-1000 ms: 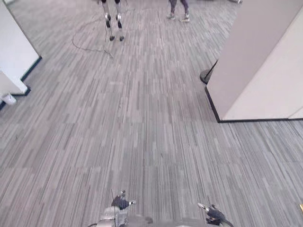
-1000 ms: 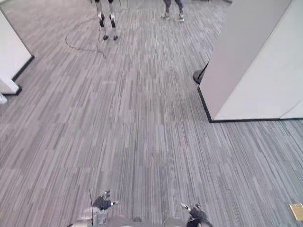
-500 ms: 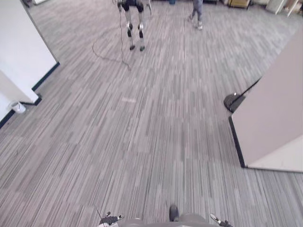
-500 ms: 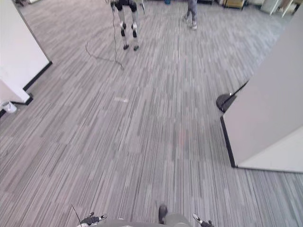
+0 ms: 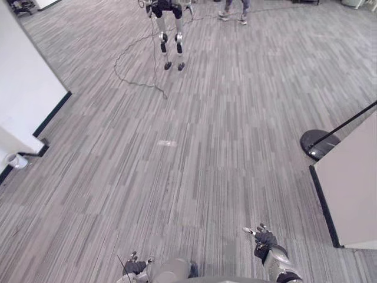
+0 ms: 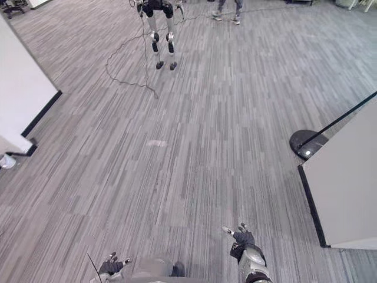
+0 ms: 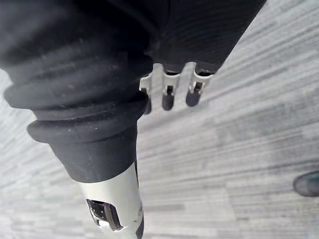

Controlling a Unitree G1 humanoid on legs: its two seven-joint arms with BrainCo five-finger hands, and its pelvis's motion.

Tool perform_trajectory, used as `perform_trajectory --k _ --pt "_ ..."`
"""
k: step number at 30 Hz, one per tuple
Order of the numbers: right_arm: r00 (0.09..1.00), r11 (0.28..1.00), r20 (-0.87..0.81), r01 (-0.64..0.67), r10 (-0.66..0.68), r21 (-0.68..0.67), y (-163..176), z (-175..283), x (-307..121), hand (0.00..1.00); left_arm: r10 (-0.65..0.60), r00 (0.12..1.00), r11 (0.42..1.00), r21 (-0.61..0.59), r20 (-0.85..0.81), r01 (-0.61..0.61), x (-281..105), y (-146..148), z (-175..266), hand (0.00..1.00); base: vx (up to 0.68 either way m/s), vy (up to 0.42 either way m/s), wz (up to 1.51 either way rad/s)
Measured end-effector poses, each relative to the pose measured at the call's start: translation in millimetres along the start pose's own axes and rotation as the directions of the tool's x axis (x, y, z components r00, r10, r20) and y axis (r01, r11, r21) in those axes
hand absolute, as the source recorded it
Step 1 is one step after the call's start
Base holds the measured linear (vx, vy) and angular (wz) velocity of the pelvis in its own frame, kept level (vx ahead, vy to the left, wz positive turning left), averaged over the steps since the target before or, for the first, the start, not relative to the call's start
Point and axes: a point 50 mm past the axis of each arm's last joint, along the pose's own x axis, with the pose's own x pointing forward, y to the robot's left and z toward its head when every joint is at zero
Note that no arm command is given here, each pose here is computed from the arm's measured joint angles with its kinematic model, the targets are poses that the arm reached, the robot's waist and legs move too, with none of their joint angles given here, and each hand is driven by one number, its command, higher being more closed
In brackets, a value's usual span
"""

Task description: Organize washtable

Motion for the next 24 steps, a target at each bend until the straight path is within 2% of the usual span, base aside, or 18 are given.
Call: perform_trajectory --k 2,5,7,11,13,14,16,18,24 --pt "0.999 1.000 -0.027 0.029 -0.029 0.011 -10 -12 -4 0.00 -0.001 1.000 1.000 -0.005 0.012 0.001 2 -1 6 0.00 0.41 -0.059 0.44" --pt "0.988 0.992 -0.100 0.122 -0.117 0.044 -38 -40 -16 0.00 -0.006 1.000 0.999 0.048 0.026 0.005 8 0 19 0.00 0.43 -0.134 0.95" --pt "0.980 0.981 -0.101 0.179 -0.171 0.072 -54 -40 -18 0.00 -0.017 0.999 0.998 0.055 0.046 0.015 13 -8 32 0.00 0.55 -0.198 0.81" --pt "0.975 0.977 -0.119 0.198 -0.187 0.081 -59 -44 -20 0.00 0.050 0.997 0.991 0.122 0.056 -0.057 17 9 41 0.00 0.65 -0.300 0.57" --pt "0.957 0.952 -0.164 0.266 -0.241 0.152 -73 -53 -26 0.00 0.079 0.996 0.994 0.073 0.044 -0.082 17 12 40 0.00 0.83 -0.367 0.53" --pt "0.955 0.949 -0.163 0.272 -0.247 0.162 -75 -53 -26 0.00 0.083 0.996 0.995 0.056 0.037 -0.085 16 12 37 0.00 0.81 -0.357 -0.14" --pt "0.965 0.951 -0.135 0.246 -0.223 0.190 -66 -39 -18 0.00 0.136 0.991 0.988 -0.067 0.005 -0.136 15 21 30 0.00 0.87 -0.405 -0.70" --pt "0.966 0.946 -0.128 0.247 -0.224 0.211 -64 -36 -17 0.00 0.150 0.989 0.983 -0.107 -0.015 -0.151 13 23 24 0.00 0.74 -0.287 -0.49" --pt "0.977 0.954 -0.108 0.205 -0.185 0.217 -51 -30 -12 0.00 0.185 0.979 0.975 -0.113 -0.082 -0.193 3 37 -3 0.00 0.57 -0.049 -0.35"
